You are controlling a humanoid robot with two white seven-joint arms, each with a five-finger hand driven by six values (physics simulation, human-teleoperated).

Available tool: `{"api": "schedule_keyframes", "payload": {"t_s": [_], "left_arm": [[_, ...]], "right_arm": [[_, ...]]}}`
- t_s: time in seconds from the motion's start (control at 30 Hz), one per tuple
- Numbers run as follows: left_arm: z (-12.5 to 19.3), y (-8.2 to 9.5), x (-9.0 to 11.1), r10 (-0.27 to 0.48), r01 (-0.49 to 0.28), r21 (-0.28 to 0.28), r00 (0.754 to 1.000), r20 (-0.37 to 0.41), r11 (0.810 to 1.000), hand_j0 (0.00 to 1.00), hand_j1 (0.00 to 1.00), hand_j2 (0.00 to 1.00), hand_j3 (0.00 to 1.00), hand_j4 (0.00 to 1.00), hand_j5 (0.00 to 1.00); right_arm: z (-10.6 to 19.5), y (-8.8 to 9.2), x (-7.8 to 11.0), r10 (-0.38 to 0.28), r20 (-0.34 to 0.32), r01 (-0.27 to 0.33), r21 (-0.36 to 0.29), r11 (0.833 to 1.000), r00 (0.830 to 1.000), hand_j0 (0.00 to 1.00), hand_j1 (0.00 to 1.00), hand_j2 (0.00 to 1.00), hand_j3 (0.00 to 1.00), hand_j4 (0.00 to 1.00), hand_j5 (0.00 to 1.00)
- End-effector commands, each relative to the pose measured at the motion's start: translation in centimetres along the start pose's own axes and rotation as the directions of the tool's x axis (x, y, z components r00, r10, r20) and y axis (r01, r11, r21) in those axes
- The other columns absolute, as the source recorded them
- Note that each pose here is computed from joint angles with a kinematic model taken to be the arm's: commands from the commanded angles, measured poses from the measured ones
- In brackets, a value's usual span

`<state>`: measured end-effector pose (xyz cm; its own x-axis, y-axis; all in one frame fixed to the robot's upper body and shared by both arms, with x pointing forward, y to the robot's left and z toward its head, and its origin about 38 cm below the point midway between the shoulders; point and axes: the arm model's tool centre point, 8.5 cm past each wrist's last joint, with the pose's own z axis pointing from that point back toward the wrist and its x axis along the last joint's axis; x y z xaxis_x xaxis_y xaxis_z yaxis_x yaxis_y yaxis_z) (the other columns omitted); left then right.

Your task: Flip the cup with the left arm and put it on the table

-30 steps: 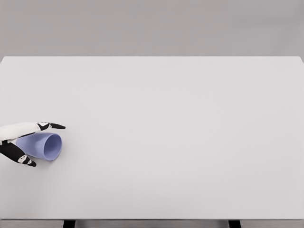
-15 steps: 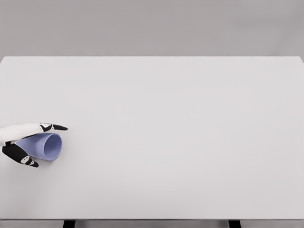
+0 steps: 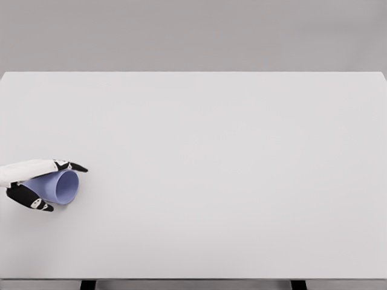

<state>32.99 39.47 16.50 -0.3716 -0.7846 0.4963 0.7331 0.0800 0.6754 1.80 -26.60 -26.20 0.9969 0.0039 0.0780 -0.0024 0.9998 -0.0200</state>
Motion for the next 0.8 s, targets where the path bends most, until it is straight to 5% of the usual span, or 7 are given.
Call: {"api": "schedule_keyframes", "payload": {"t_s": [0.0,0.3,0.6,0.77], "left_arm": [[-0.1,-0.2,0.0,-0.002,0.002,-0.006,1.0,-0.003,1.0,0.86,0.86,0.86,0.86,0.86,0.86],[-0.5,-0.6,-0.2,0.008,-0.008,-0.011,1.0,-0.018,1.0,0.66,0.66,0.66,0.66,0.66,0.66],[-0.3,0.5,-0.2,0.013,-0.012,0.019,1.0,-0.016,1.0,0.63,0.63,0.63,0.63,0.63,0.63],[0.1,2.3,0.2,0.08,-0.082,0.077,0.996,0.028,0.994,0.61,0.61,0.61,0.61,0.61,0.61]], "right_arm": [[0.0,0.0,0.0,0.0,0.0,0.0,0.001,1.0,1.0,1.0,1.0,1.0,1.0,1.0,1.0],[0.0,0.0,0.0,0.0,0.0,0.0,0.001,1.0,1.0,1.0,1.0,1.0,1.0,1.0,1.0],[0.0,0.0,0.0,0.0,0.0,0.0,0.0,1.0,1.0,1.0,1.0,1.0,1.0,1.0,1.0],[0.0,0.0,0.0,0.0,0.0,0.0,0.001,1.0,1.0,1.0,1.0,1.0,1.0,1.0,1.0]]}}
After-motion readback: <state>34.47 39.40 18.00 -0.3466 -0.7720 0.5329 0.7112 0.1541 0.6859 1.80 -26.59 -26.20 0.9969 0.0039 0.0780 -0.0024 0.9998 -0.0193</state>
